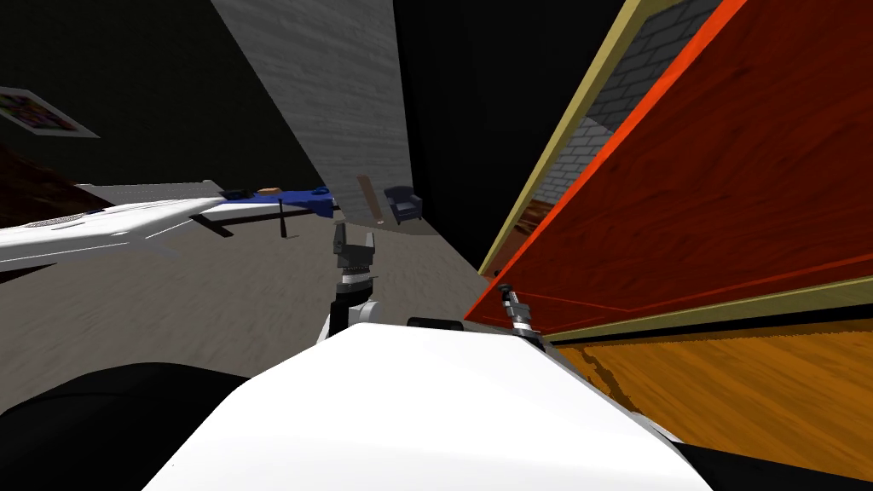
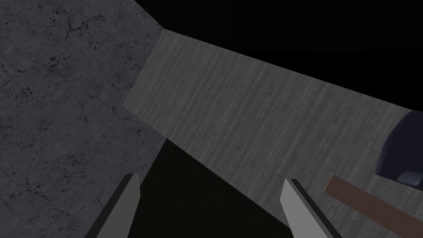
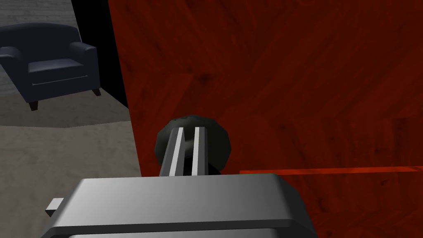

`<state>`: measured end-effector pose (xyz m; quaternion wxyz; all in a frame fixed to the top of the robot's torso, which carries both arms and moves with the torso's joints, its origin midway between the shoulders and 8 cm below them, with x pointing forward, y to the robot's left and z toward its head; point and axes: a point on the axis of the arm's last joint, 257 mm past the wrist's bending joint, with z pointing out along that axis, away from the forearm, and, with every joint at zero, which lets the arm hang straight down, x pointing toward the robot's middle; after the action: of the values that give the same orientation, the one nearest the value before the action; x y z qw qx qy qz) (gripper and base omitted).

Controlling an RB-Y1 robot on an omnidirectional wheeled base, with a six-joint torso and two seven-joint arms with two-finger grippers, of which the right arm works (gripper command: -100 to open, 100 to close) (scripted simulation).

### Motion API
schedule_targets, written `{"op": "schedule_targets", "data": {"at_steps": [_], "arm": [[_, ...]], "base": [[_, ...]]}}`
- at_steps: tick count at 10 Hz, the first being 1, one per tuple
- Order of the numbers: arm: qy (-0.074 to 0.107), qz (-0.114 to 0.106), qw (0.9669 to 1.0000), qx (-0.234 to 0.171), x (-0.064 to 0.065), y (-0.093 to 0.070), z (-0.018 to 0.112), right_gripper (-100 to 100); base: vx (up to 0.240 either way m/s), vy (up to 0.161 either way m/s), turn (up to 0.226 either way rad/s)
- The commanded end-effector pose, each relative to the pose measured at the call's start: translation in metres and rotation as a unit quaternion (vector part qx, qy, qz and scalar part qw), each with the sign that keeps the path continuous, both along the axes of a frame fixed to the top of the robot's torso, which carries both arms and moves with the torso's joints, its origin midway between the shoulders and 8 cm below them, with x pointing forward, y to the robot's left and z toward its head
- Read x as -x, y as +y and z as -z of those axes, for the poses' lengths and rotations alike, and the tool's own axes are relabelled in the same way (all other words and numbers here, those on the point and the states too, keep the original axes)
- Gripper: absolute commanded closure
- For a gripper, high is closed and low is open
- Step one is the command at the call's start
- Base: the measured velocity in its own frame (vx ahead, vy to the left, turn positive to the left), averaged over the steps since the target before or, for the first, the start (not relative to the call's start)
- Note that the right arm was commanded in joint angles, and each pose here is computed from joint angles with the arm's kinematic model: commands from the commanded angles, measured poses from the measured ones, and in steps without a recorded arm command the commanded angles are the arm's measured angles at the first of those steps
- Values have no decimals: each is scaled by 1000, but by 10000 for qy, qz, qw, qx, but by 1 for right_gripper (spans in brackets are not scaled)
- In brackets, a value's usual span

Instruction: Pull the door open

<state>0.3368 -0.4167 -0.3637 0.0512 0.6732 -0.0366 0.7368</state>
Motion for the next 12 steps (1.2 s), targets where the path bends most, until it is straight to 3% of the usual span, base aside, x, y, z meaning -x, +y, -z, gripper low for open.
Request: {"op": "schedule_targets", "data": {"at_steps": [1,4,12], "arm": [[176,-27,9998,-55,2,13,16,100],[192,9,9998,-52,-9,23,19,100],[208,34,9998,-52,-18,32,21,100]], "base": [[-155,-33,82],[-149,-19,61],[-47,-9,23]]}}
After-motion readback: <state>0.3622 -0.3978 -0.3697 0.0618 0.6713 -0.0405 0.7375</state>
